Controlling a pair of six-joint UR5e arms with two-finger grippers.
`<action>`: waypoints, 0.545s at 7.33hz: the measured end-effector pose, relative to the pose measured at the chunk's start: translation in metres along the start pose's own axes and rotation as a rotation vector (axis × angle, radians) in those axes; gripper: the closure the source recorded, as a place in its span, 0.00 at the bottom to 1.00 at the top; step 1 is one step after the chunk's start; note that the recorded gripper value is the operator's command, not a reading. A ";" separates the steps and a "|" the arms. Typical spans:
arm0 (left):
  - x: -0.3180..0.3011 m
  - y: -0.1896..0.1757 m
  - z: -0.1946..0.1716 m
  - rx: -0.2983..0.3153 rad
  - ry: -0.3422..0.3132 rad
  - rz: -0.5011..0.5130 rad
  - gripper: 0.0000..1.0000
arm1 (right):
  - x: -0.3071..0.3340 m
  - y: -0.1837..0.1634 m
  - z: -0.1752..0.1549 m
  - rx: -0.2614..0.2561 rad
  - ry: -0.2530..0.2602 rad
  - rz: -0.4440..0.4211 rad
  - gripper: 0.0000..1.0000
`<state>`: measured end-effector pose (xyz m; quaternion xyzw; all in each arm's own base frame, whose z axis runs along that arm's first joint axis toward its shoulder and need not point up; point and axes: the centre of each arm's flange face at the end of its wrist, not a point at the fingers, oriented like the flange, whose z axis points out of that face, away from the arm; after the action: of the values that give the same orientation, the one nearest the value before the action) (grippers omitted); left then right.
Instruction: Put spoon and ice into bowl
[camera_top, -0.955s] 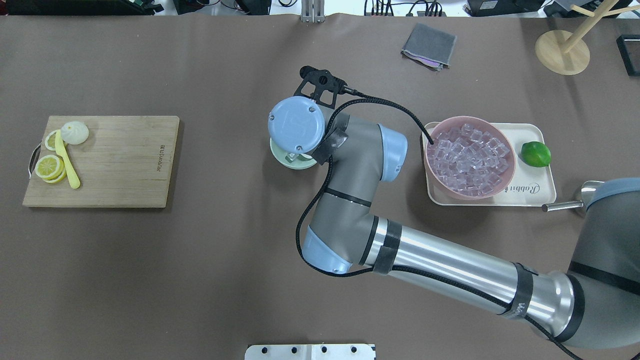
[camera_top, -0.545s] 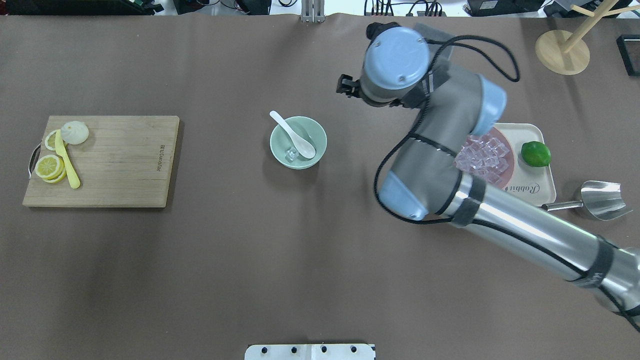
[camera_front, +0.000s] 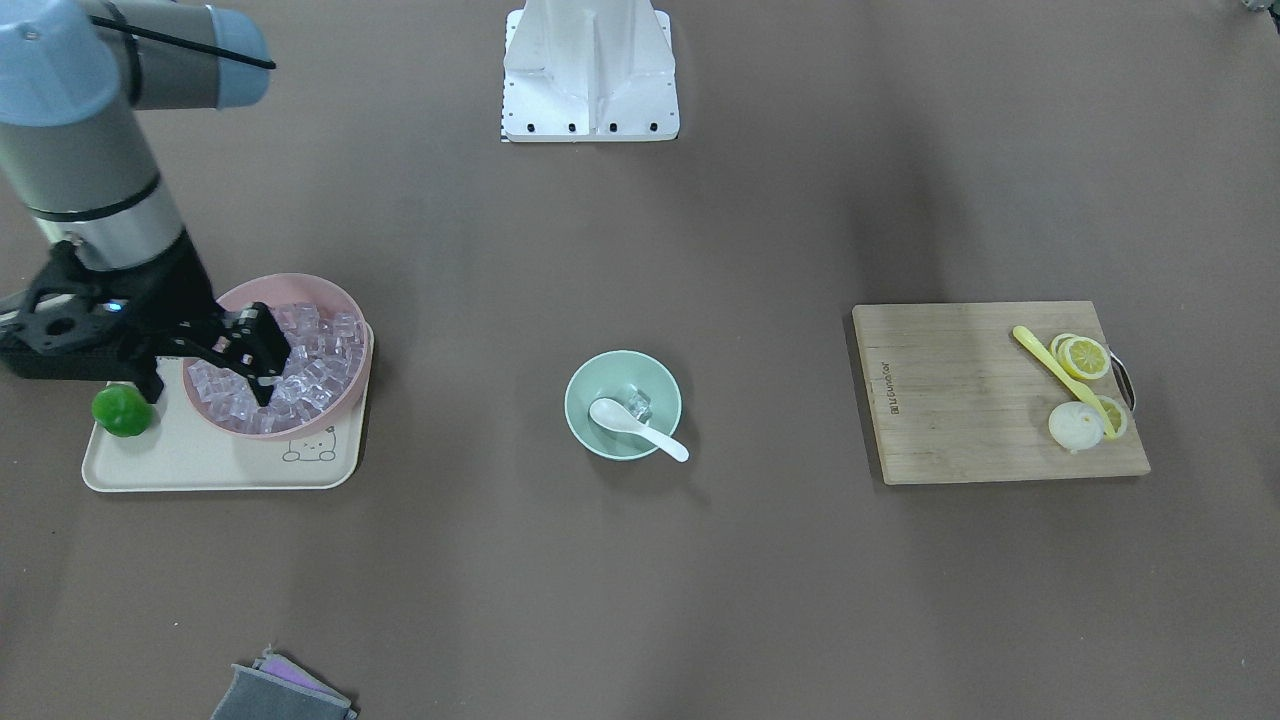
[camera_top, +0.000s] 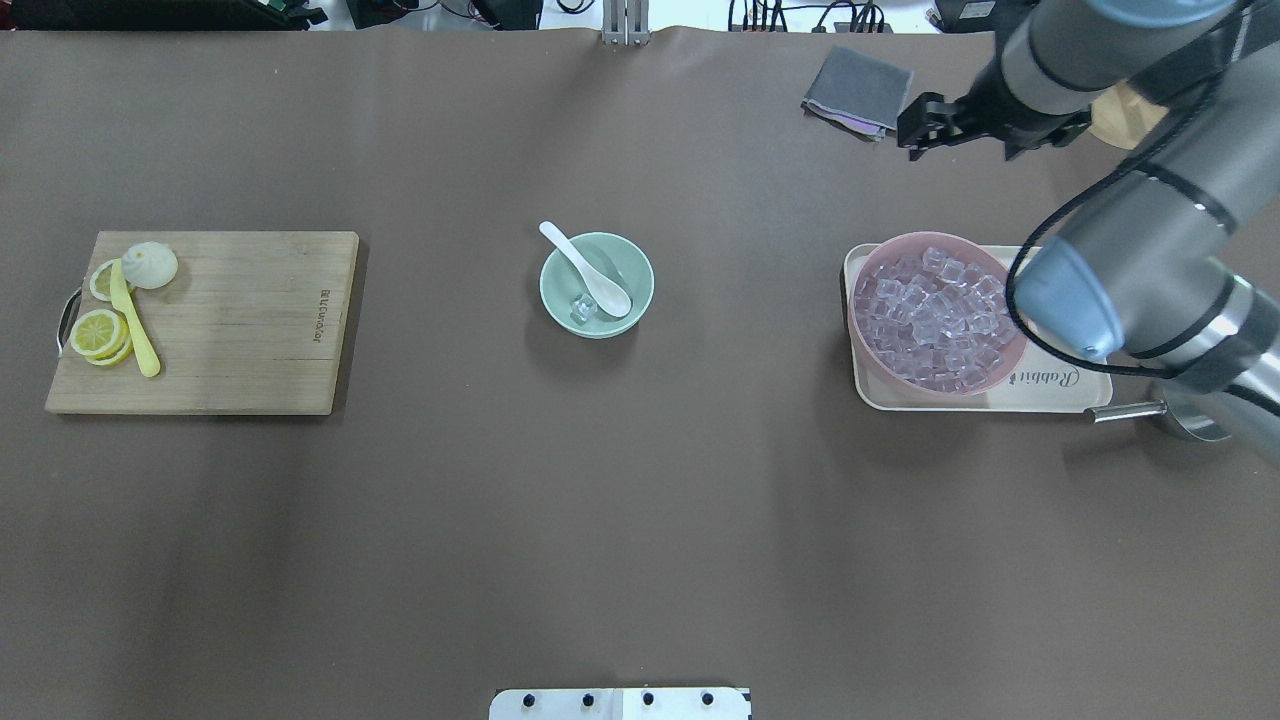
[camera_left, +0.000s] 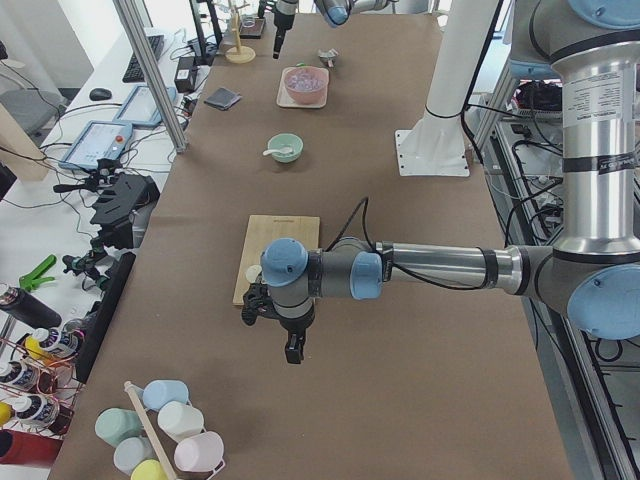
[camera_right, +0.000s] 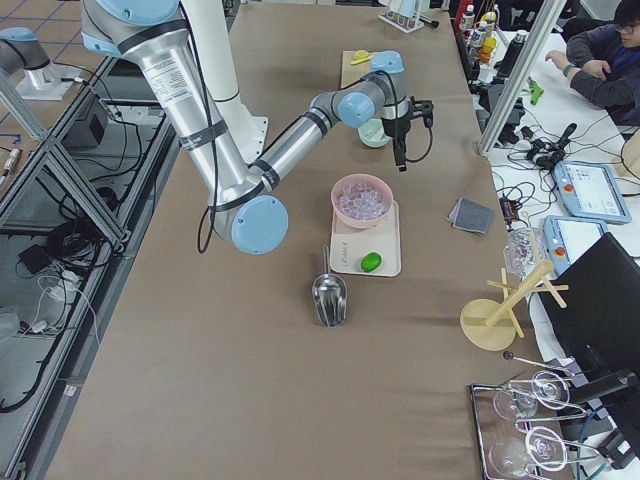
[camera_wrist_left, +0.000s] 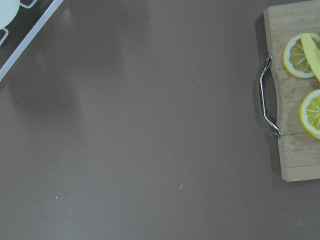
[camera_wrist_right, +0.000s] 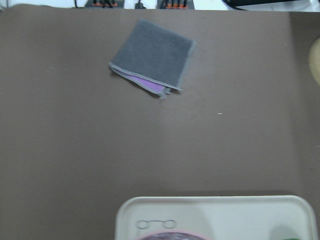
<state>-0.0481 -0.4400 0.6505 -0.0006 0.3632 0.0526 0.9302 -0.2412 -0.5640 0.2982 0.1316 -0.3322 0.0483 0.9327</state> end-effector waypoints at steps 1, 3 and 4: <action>-0.001 0.002 0.001 -0.001 0.000 -0.003 0.01 | 0.063 0.010 -0.004 -0.037 0.023 -0.057 0.00; -0.003 0.003 0.002 -0.004 0.001 -0.006 0.01 | 0.179 0.053 -0.010 -0.096 0.075 -0.085 0.00; -0.003 0.004 0.002 -0.005 0.001 -0.007 0.01 | 0.230 0.076 -0.008 -0.131 0.108 -0.058 0.00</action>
<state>-0.0493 -0.4366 0.6548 -0.0041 0.3634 0.0501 0.9303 -0.0713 -0.4884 0.4536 0.0769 -0.2798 0.0063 0.9570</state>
